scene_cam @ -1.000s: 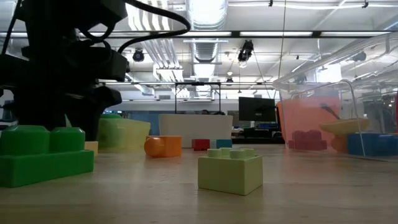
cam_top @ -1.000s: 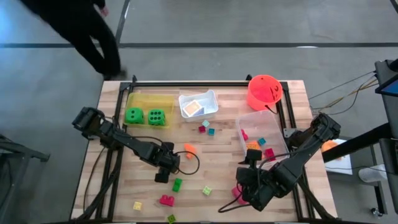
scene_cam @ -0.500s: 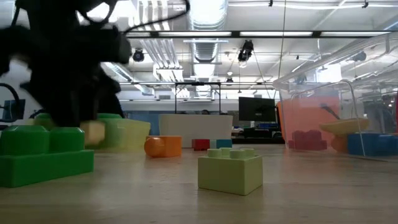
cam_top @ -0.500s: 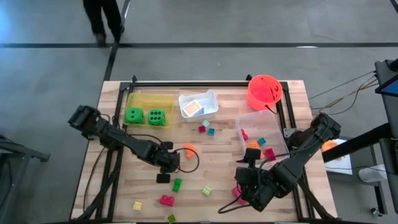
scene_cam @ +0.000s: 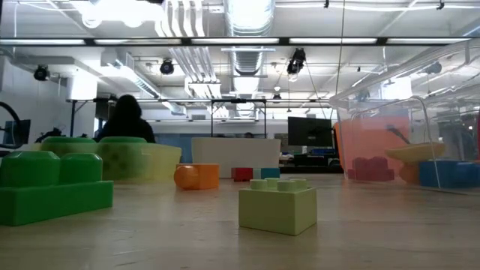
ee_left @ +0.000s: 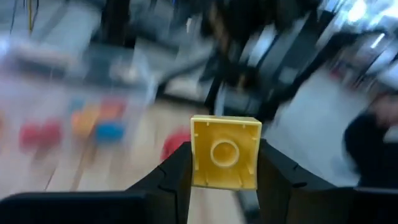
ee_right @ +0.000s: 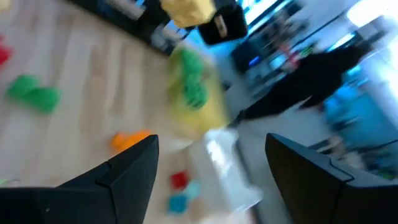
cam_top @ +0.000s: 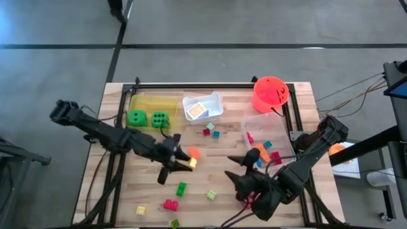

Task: Pick & Place Toys
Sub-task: Put the yellow game piece into the transparent bin

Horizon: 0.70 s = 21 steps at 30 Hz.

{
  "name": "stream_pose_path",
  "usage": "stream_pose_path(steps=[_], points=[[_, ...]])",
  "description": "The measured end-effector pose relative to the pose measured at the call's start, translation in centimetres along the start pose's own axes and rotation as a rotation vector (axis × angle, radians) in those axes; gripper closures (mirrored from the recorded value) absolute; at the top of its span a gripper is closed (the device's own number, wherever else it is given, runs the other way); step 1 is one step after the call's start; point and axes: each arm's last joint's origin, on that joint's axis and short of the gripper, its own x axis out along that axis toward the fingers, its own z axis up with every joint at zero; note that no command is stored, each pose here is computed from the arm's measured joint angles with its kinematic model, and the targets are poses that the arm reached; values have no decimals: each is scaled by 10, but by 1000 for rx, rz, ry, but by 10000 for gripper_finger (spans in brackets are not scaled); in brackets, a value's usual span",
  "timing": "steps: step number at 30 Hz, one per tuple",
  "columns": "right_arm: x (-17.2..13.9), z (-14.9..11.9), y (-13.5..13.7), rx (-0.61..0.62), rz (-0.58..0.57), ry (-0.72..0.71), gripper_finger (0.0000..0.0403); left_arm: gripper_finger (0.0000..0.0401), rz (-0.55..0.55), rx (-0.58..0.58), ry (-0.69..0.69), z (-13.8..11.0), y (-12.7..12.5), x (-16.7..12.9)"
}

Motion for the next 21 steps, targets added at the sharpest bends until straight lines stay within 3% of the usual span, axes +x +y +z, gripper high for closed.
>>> stream_pose_path(steps=[5, 21], points=[[4, 17, -4, -85, -79, -76, 113, 283, -36, -20, -195, 23, 3, -3], [45, 47, -36, -132, -125, -168, 113, 283, -54, -24, -242, 39, 22, -1]])
